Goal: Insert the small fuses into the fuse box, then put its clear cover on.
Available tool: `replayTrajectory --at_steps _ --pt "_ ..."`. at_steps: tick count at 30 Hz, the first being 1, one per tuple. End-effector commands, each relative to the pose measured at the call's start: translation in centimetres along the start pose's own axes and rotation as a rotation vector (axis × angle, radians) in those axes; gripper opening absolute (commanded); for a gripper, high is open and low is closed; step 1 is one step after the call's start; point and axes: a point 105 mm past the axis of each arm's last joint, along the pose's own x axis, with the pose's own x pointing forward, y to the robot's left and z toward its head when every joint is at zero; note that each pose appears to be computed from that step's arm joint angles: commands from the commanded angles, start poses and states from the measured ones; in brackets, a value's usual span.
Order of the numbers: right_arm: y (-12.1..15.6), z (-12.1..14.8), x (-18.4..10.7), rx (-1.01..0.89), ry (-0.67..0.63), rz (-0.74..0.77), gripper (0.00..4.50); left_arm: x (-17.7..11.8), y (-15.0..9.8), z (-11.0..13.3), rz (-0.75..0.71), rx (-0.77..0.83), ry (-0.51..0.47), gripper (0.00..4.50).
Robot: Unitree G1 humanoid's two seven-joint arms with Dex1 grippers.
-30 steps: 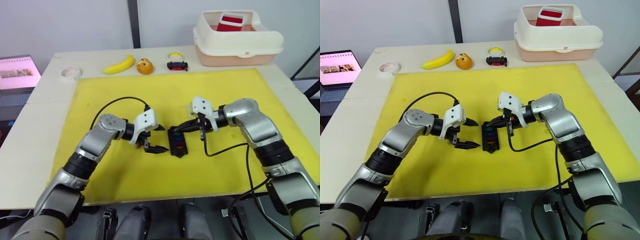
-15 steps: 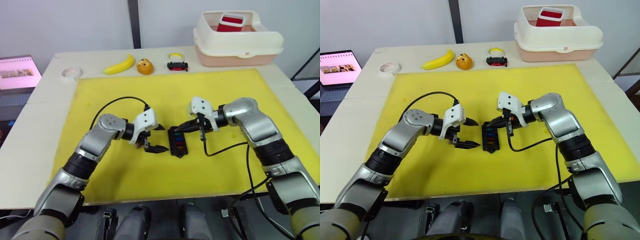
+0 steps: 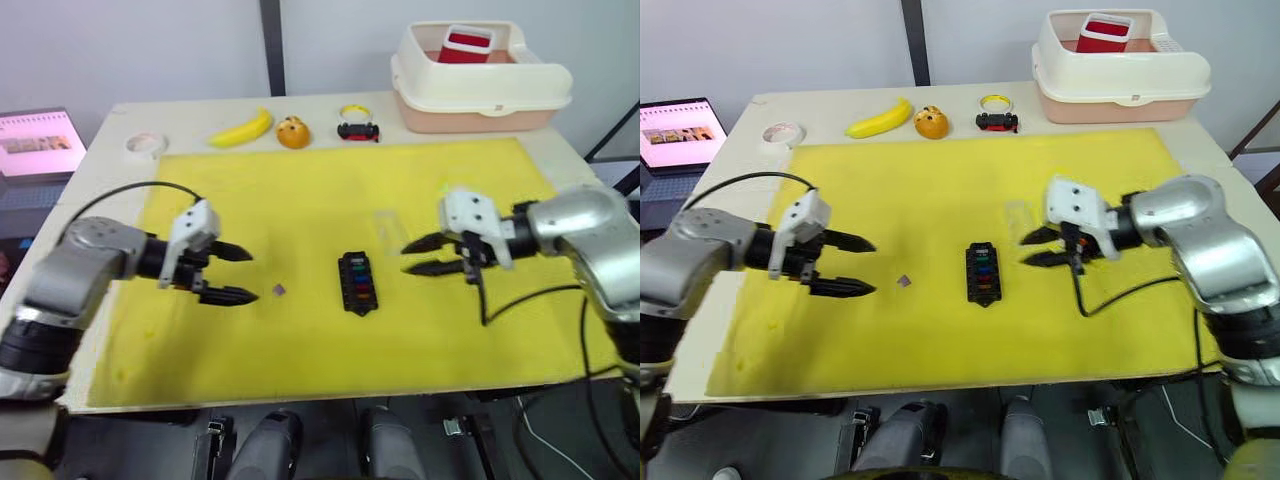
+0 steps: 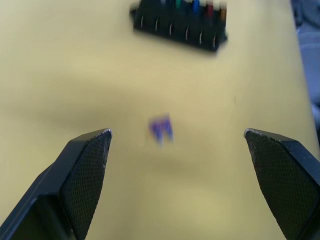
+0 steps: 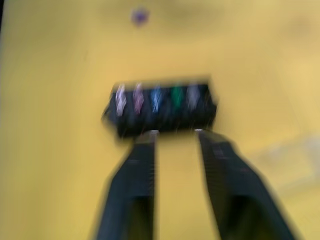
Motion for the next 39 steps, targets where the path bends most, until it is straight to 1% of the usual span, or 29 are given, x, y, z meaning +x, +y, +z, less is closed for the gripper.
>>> replayTrajectory --at_steps 1,2,4,9,11,14,16,20,22,25,27,30,33,36,38,39 --pt "-0.2 -1.1 -4.6 0.018 0.061 -0.11 3.06 -3.8 0.7 -0.8 0.082 0.009 0.038 4.5" --pt "-0.1 -1.8 -5.5 0.04 0.079 -0.132 3.62 -4.4 0.9 -1.2 0.103 0.002 0.05 4.5" --pt "0.0 -3.3 -7.4 0.09 0.127 -0.185 4.46 -5.7 1.1 -2.0 0.136 -0.019 0.065 4.5" --pt "0.7 -6.2 -10.6 0.175 0.214 -0.269 4.46 -7.3 1.1 -4.2 0.165 -0.064 0.107 4.5" --pt "1.0 -6.7 -11.1 0.186 0.226 -0.282 4.46 -7.4 1.1 -4.6 0.165 -0.068 0.115 4.5" --pt "0.8 -6.6 -11.2 0.175 0.226 -0.305 4.46 -6.7 1.3 -4.6 0.16 -0.055 0.111 4.5" --pt "0.6 -6.0 -10.8 0.158 0.208 -0.306 4.46 -6.0 1.1 -4.5 0.138 -0.05 0.101 4.5" --pt "0.4 -3.9 -8.7 0.084 0.151 -0.263 4.46 -3.9 0.7 -3.7 0.073 -0.026 0.069 4.5" --pt "0.3 -1.8 -7.0 0.043 0.082 -0.229 4.46 -2.4 0.4 -2.9 0.026 -0.041 0.033 4.5" --pt "0.4 1.4 -4.5 -0.016 -0.022 -0.176 4.46 -0.4 0.2 -2.2 -0.053 -0.11 -0.003 4.5" --pt "0.4 2.9 -3.1 -0.052 -0.058 -0.156 4.46 0.7 0.1 -1.9 -0.102 -0.183 -0.029 4.5" --pt "0.9 4.5 -1.6 -0.071 -0.109 -0.122 4.46 1.7 -0.2 -1.6 -0.182 -0.298 -0.055 4.5" --pt "1.4 5.3 -0.4 -0.091 -0.128 -0.095 4.46 2.3 -0.1 -1.5 -0.242 -0.419 -0.068 4.5" --pt "1.5 5.7 0.0 -0.088 -0.14 -0.094 4.5 2.9 0.6 -1.3 -0.261 -0.533 -0.091 3.65" --pt "1.5 5.8 0.3 -0.086 -0.14 -0.094 4.5 3.3 1.2 -0.9 -0.272 -0.612 -0.118 2.67" --pt "1.6 5.7 0.4 -0.085 -0.138 -0.094 4.5 3.5 1.5 -0.9 -0.267 -0.646 -0.116 2.17"
